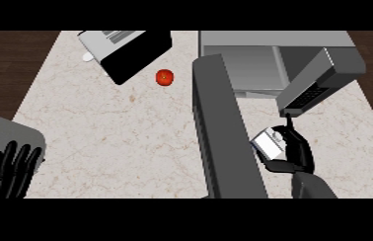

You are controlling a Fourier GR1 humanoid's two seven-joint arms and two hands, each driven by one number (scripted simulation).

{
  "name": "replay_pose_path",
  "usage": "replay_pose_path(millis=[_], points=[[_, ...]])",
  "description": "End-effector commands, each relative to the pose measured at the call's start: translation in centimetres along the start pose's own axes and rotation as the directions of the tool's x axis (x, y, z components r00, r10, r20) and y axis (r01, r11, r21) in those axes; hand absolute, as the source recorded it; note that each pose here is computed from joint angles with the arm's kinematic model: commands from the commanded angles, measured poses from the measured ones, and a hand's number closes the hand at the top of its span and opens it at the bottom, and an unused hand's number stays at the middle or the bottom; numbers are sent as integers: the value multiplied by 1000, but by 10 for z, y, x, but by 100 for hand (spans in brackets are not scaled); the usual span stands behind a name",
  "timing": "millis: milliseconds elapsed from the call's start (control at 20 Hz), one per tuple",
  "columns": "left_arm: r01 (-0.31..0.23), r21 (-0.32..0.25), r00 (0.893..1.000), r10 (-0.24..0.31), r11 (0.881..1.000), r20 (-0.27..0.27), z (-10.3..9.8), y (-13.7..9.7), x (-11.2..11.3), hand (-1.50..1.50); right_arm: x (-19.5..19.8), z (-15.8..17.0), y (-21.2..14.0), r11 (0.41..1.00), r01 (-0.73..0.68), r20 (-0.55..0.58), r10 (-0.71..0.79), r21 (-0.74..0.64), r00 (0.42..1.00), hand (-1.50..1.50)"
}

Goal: Pick up the milk, place it into the microwave and close the microwave

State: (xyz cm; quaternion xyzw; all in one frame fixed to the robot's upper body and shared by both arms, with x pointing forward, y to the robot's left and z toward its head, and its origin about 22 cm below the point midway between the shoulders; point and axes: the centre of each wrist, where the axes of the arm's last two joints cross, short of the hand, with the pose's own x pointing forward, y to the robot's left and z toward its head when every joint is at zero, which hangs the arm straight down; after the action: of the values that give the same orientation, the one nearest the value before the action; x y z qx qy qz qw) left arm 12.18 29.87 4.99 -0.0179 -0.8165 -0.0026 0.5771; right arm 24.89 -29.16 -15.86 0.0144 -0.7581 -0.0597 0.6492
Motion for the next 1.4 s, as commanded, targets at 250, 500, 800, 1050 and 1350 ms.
replay_pose_path(millis=[250,500,800,1050,1350], points=[[20,7,999,-20,1000,26,-1,9,3,-150,40,-60,-11,963,136,73,-157,232,985,150],[15,15,1000,-16,1000,7,7,9,7,-150,31,-42,-2,935,129,75,-162,329,984,150],[6,30,1000,-6,1000,-12,25,7,0,-150,48,-55,32,924,81,73,-116,373,991,150],[6,56,1000,-5,998,-10,15,11,1,-150,60,-20,65,928,124,56,-153,351,987,150],[-7,29,1000,8,1000,-7,35,34,1,-150,119,0,66,949,117,56,-139,293,989,150]])
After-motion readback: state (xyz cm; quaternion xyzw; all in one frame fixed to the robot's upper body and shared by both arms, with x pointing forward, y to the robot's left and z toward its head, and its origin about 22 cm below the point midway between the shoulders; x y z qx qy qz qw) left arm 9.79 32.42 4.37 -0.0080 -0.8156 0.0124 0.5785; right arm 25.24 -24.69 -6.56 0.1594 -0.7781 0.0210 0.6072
